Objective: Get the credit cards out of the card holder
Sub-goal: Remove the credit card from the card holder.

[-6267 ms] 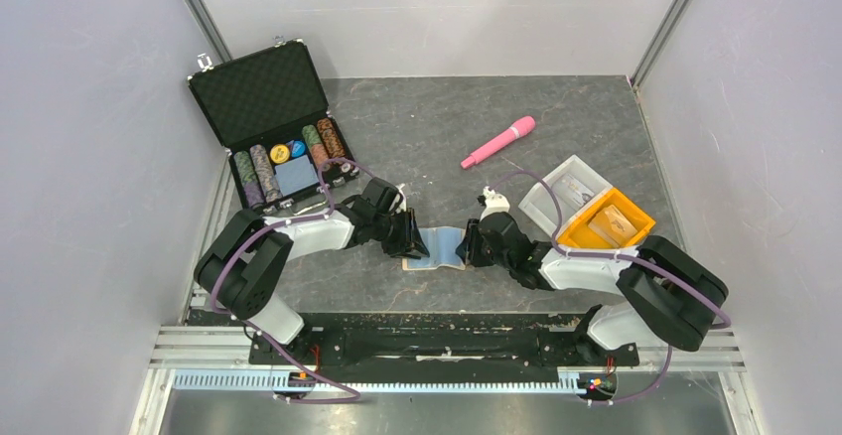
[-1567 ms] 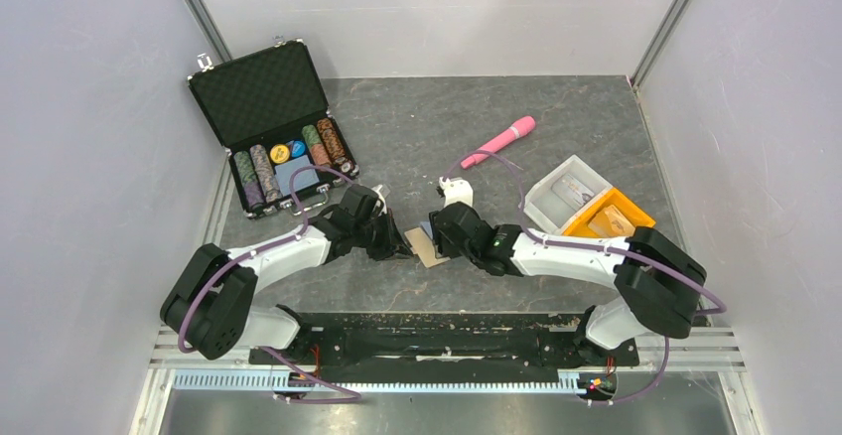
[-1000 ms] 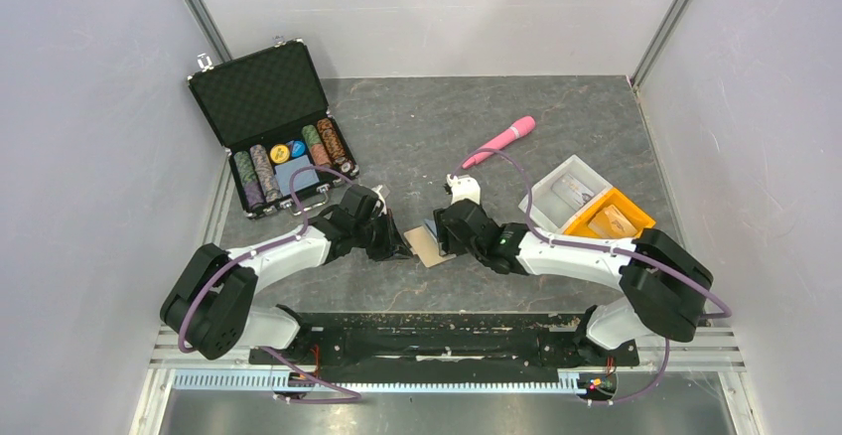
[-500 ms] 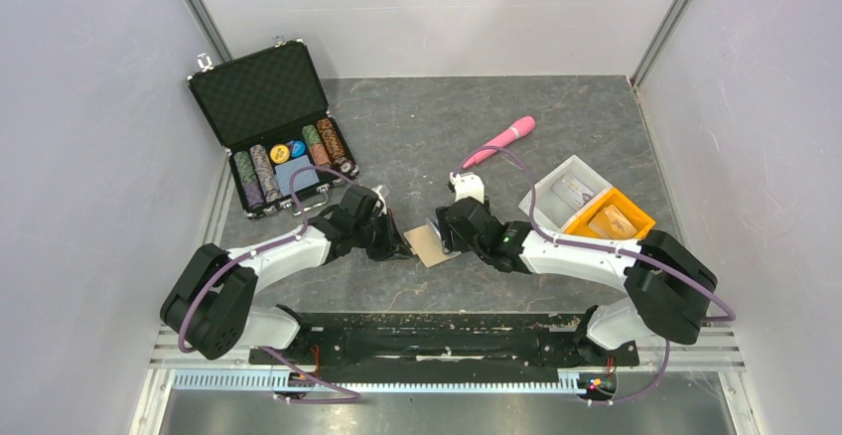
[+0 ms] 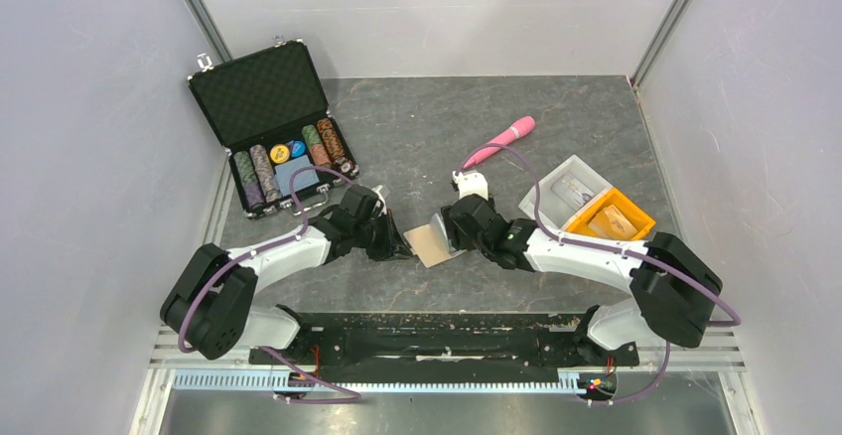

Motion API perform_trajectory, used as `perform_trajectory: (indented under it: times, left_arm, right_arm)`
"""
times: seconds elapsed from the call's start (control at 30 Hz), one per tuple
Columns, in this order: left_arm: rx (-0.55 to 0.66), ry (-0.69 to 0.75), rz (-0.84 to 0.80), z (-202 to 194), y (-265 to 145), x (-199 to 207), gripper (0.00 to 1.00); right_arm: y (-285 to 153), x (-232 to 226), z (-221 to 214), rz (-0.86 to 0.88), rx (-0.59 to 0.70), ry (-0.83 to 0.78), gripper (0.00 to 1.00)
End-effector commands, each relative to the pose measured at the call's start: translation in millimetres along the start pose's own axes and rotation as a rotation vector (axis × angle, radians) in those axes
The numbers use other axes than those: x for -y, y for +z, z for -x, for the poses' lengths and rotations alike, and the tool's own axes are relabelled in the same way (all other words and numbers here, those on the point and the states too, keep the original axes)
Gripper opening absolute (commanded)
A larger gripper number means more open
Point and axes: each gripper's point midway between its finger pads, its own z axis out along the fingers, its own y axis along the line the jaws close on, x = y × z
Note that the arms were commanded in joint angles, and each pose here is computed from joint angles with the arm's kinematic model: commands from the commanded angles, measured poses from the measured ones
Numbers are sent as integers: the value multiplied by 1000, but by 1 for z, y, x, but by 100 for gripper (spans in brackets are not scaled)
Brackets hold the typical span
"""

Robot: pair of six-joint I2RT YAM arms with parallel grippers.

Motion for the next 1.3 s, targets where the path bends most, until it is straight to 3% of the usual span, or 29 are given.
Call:
perform_trajectory:
  times: [0.0,0.17,0.27,0.37,0.5,0.73,0.87,1.0,1.27]
  left_arm:
    - [-4,9,-30,1,-2,8,2]
    - [-5,15,-14,3,-2,7,5]
    - [15,15,18,8,-5,6,20]
    - [53,14,58,16,-13,4,45]
    - [129,16,67,28,-28,9,55]
    - [113,27,-41,31,-30,35,53]
    - [98,27,-69,35,-21,44,50]
    - [67,30,-130,37,-10,61,44]
    - [53,57,-140,46,8,80,36]
  right_arm:
    - [2,-23,18,95,39,11,66]
    - [8,-39,14,180,27,4,64]
    - [6,-71,9,352,6,15,61]
    - [-4,-97,0,512,-21,42,55]
    - [-6,-81,11,484,2,55,52]
    - [14,-17,29,295,35,89,52]
    - [28,-3,25,233,9,72,52]
    - [43,12,22,172,-14,64,59]
    - [59,16,14,188,-64,51,56]
